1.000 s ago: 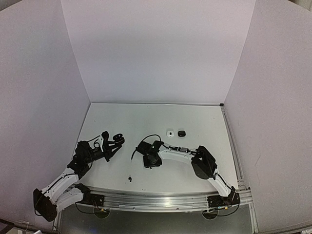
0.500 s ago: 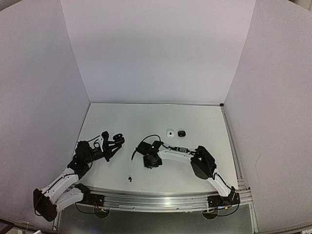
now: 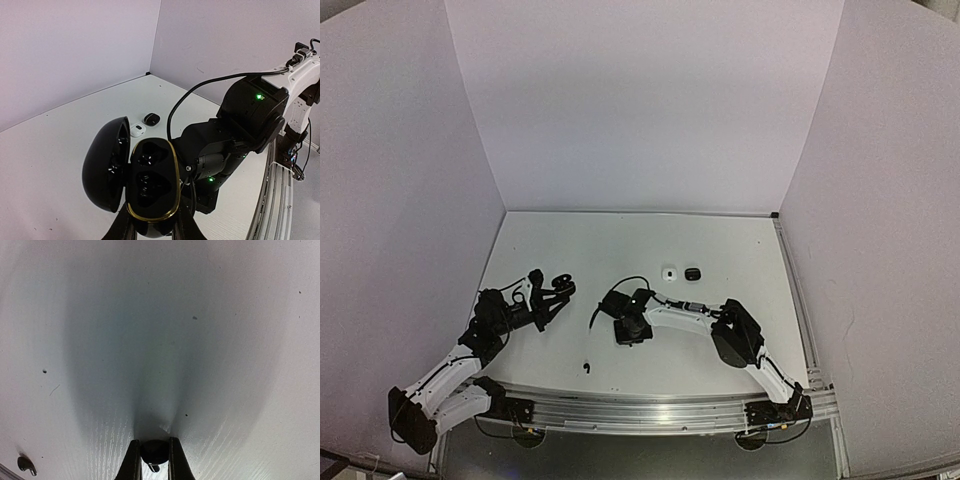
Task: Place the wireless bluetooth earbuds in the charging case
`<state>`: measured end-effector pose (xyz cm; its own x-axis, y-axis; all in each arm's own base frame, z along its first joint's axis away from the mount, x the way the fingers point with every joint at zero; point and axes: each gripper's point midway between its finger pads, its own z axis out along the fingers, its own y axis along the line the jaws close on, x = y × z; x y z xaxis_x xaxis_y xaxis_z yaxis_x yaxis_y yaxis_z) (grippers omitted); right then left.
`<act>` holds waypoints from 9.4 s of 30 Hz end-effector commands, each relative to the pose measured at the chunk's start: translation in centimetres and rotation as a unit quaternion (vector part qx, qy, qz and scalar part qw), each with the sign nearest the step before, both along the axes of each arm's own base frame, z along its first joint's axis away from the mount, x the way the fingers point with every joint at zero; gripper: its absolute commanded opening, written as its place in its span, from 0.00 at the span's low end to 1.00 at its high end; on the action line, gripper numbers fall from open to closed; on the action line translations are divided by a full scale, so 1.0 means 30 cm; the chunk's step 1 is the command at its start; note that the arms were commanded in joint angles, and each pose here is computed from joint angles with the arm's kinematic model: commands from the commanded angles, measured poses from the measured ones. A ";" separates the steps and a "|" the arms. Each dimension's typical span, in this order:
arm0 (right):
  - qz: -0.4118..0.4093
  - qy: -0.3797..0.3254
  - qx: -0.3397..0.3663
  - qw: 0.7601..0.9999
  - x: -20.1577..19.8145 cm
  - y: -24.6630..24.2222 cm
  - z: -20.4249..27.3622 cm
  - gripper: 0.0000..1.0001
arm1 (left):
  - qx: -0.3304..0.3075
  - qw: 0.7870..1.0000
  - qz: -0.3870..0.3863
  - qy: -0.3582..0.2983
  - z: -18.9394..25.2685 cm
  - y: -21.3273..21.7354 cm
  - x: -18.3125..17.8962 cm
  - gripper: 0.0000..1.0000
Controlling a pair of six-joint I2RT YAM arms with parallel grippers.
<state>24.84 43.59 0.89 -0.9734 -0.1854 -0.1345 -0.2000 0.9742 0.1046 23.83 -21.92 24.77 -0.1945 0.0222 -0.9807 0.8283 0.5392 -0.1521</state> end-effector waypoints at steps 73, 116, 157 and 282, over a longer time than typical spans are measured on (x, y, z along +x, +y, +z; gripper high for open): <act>0.275 -0.517 0.429 0.688 -0.026 0.457 1.205 0.00 | -0.055 0.985 -0.033 -0.162 0.189 -0.023 -0.035 0.00; 0.338 -0.420 0.515 0.666 -0.001 0.520 1.050 0.00 | -0.087 0.986 -0.019 -0.140 0.207 -0.013 -0.028 0.00; 0.333 -0.450 0.436 0.704 0.073 0.492 0.867 0.00 | -0.089 0.982 -0.012 -0.167 0.236 -0.008 -0.022 0.00; 0.396 -0.254 0.455 0.756 -0.081 0.331 0.987 0.02 | -0.033 0.965 -0.256 -0.043 0.129 -0.133 -0.205 0.60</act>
